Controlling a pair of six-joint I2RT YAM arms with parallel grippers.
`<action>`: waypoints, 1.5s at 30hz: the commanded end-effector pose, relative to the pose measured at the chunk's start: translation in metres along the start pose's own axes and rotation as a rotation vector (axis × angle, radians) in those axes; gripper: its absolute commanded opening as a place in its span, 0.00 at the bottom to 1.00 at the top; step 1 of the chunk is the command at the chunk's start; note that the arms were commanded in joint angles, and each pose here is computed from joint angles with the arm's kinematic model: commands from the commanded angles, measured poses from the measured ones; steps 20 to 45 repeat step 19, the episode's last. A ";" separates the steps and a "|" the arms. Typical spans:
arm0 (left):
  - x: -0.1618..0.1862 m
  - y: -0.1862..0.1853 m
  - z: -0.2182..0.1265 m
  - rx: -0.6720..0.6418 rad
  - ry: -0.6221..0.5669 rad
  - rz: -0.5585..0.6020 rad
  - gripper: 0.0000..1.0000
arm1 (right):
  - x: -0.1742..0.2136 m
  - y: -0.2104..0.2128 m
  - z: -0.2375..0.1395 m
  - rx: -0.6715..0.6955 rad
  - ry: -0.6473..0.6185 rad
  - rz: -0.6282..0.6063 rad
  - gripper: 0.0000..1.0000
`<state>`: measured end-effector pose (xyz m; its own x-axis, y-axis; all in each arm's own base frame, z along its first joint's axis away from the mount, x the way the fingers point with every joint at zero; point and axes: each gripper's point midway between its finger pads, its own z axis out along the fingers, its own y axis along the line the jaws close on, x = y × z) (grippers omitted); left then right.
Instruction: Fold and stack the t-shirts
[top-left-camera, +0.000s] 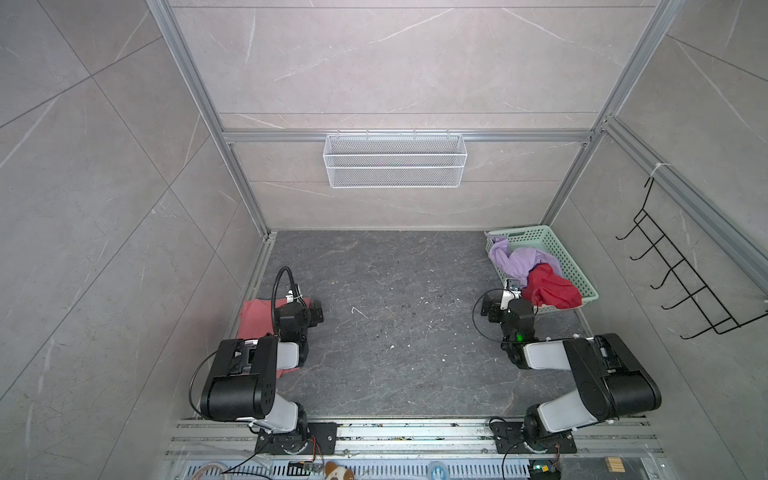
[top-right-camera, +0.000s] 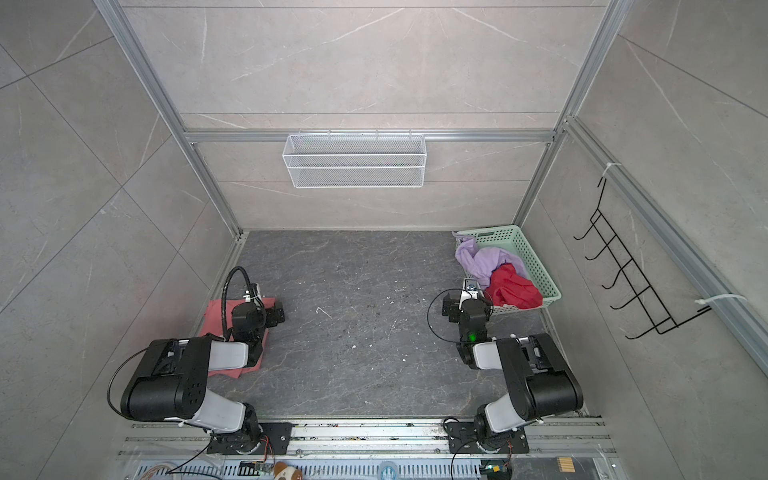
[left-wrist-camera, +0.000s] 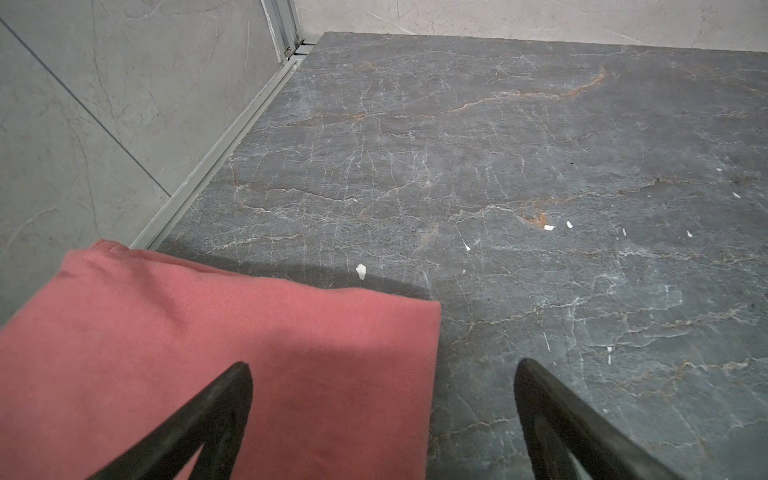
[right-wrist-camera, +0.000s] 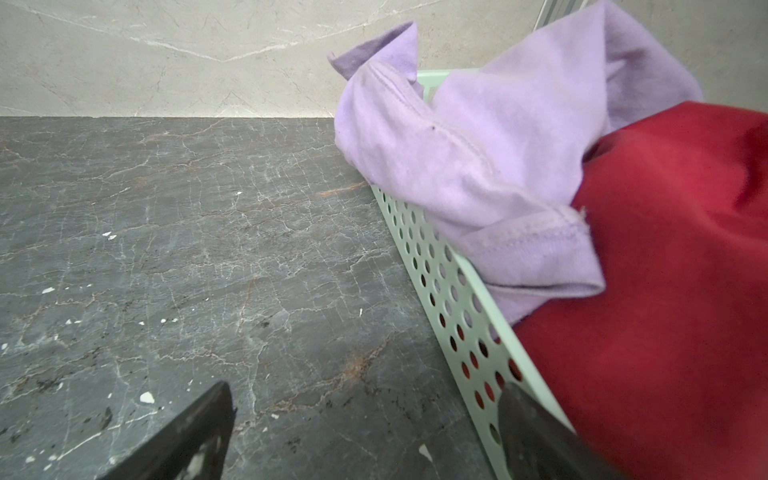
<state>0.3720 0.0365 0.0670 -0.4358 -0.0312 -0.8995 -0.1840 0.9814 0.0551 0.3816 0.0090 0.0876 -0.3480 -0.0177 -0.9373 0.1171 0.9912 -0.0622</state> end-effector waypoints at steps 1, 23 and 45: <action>-0.022 0.000 0.001 0.006 -0.069 -0.021 1.00 | -0.008 0.001 0.001 -0.007 -0.021 -0.002 0.99; -0.021 0.000 0.000 0.007 -0.068 -0.022 1.00 | -0.009 0.001 0.002 -0.007 -0.022 0.000 0.99; -0.021 0.000 0.000 0.007 -0.068 -0.022 1.00 | -0.009 0.001 0.002 -0.007 -0.022 0.000 0.99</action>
